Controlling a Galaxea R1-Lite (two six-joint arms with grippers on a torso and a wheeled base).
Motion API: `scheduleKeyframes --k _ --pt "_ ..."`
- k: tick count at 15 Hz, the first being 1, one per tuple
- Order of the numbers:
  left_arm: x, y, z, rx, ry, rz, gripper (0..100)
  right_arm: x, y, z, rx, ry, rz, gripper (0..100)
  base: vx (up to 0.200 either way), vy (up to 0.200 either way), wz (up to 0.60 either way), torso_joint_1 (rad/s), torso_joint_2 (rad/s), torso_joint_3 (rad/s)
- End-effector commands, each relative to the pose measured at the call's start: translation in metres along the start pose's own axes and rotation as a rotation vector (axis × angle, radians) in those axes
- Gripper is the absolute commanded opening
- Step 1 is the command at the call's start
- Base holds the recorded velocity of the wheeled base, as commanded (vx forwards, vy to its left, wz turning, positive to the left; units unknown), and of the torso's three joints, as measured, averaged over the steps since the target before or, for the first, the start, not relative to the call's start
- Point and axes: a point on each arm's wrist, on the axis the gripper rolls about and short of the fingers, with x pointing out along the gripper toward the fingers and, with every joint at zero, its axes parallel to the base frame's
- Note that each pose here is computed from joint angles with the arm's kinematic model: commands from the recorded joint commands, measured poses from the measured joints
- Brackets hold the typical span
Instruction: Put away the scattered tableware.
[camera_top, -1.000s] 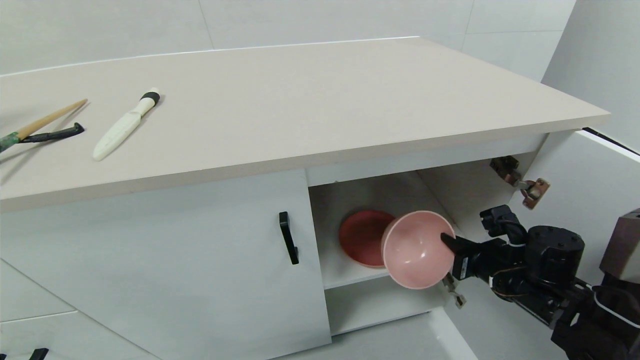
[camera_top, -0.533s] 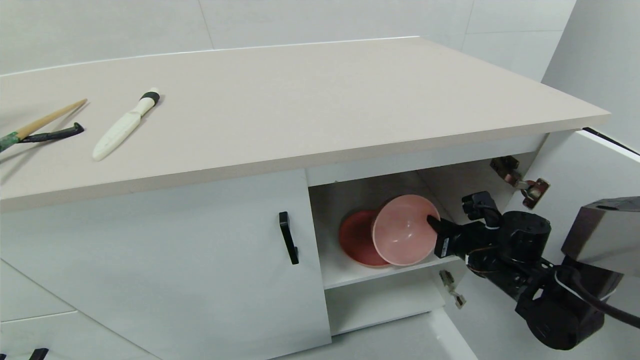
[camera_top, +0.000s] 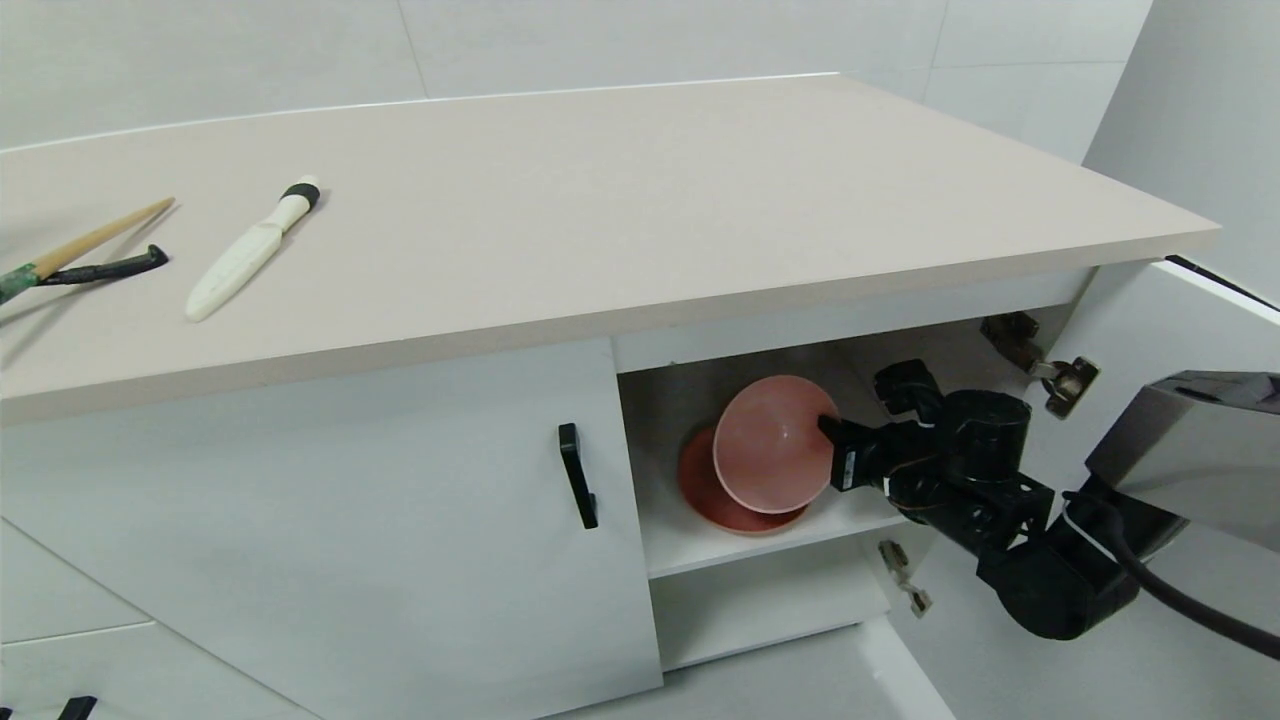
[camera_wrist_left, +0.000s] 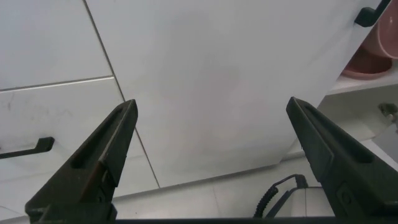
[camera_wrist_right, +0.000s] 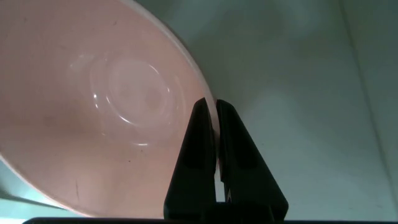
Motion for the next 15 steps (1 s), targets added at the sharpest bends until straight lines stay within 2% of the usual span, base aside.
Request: scheduleKeyframes --k 1,6,15 --pt "0.000 0.000 0.000 0.000 0.001 0.000 100 0.001 0.005 -0.001 -0.001 0.001 0.010 0 0.000 0.000 0.00 0.000 0.00 0.000" --pt "0.000 0.000 0.000 0.000 -0.001 0.002 100 -0.001 0.011 -0.011 -0.002 0.037 0.023 0 0.000 0.000 0.00 0.000 0.00 0.000" --pt "0.000 0.000 0.000 0.000 0.001 0.002 100 -0.003 0.010 -0.023 -0.003 0.077 0.015 0 0.000 0.000 0.00 0.000 0.00 0.000"
